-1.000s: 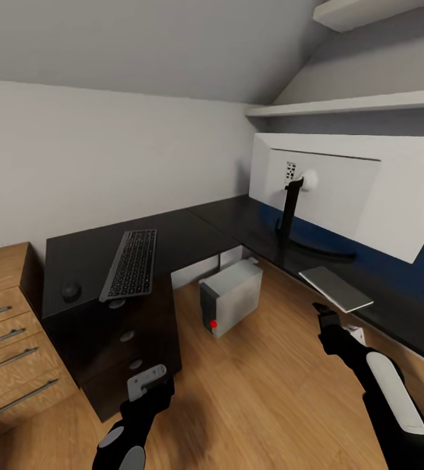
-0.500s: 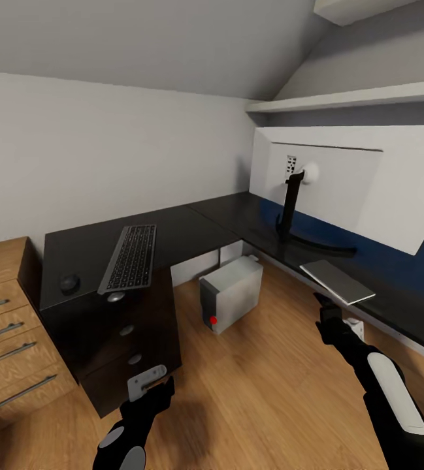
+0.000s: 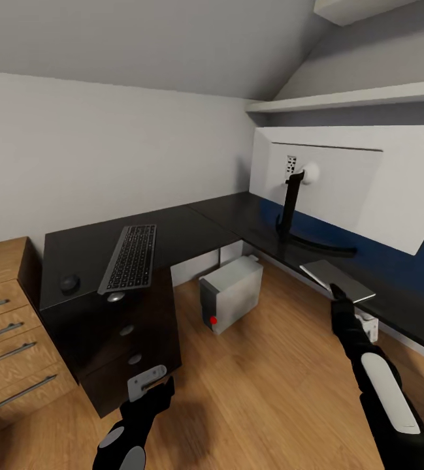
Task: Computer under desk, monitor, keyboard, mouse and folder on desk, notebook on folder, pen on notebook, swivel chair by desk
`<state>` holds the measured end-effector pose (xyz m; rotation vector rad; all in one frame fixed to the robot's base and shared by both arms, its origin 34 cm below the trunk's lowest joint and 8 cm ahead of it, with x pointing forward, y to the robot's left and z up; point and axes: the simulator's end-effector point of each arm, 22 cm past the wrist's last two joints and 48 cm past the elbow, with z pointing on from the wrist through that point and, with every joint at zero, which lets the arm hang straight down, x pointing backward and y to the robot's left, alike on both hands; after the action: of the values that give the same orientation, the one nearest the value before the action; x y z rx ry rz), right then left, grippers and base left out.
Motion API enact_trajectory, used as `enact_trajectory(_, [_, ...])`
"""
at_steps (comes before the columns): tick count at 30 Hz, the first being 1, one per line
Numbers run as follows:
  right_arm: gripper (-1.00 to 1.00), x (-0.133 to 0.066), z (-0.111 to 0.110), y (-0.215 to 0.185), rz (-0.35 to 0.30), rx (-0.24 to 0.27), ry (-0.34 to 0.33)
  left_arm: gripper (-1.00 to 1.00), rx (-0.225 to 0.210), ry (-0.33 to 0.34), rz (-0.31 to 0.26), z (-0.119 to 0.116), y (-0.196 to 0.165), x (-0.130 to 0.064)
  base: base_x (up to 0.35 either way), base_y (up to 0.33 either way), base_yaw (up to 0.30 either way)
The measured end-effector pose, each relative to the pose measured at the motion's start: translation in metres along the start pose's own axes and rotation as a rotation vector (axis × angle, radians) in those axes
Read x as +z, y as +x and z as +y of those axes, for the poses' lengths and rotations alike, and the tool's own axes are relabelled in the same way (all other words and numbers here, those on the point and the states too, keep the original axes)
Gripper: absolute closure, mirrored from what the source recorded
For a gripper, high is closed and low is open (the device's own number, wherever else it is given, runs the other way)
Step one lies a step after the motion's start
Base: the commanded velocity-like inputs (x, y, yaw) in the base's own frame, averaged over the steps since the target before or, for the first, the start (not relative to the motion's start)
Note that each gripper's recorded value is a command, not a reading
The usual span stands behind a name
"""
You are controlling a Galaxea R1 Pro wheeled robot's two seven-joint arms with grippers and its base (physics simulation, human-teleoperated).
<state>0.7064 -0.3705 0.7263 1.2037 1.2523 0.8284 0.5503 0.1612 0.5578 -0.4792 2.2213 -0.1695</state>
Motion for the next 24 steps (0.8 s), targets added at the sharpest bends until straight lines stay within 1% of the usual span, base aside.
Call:
enact_trajectory(1, [-1.0,0.0,0.001,-0.004,-0.03,-0.016,-0.004,-1.0,0.0,0.0,0.0,0.0,0.0,0.0,0.0,0.0,0.0])
enact_trajectory(2, [-1.0,-0.001,0.001,-0.005,-0.043,-0.021,-0.006,-1.0,0.0,0.001,0.0,0.0,0.0,0.0,0.0,0.0,0.0])
enact_trajectory(3, [-1.0,-0.002,0.002,-0.007,-0.075,-0.03,-0.009,-1.0,0.0,0.001,0.0,0.0,0.0,0.0,0.0,0.0,0.0])
enact_trajectory(4, [-1.0,-0.002,0.002,-0.007,-0.08,-0.03,-0.009,-1.0,0.0,0.001,0.0,0.0,0.0,0.0,0.0,0.0,0.0])
enact_trajectory(9, [-1.0,-0.003,-0.002,-0.005,-0.092,-0.029,0.0,-1.0,0.0,0.001,0.0,0.0,0.0,0.0,0.0,0.0,0.0])
enact_trajectory(12, [-1.0,-0.002,-0.011,-0.002,-0.093,-0.03,0.021,-1.0,0.001,0.001,0.0,-0.001,0.0,0.0,0.0,0.0,0.0])
enact_trajectory(24, [-1.0,-0.002,-0.017,-0.007,-0.102,-0.022,0.036,-1.0,0.0,0.003,0.0,-0.001,0.0,0.0,0.0,0.0,0.0])
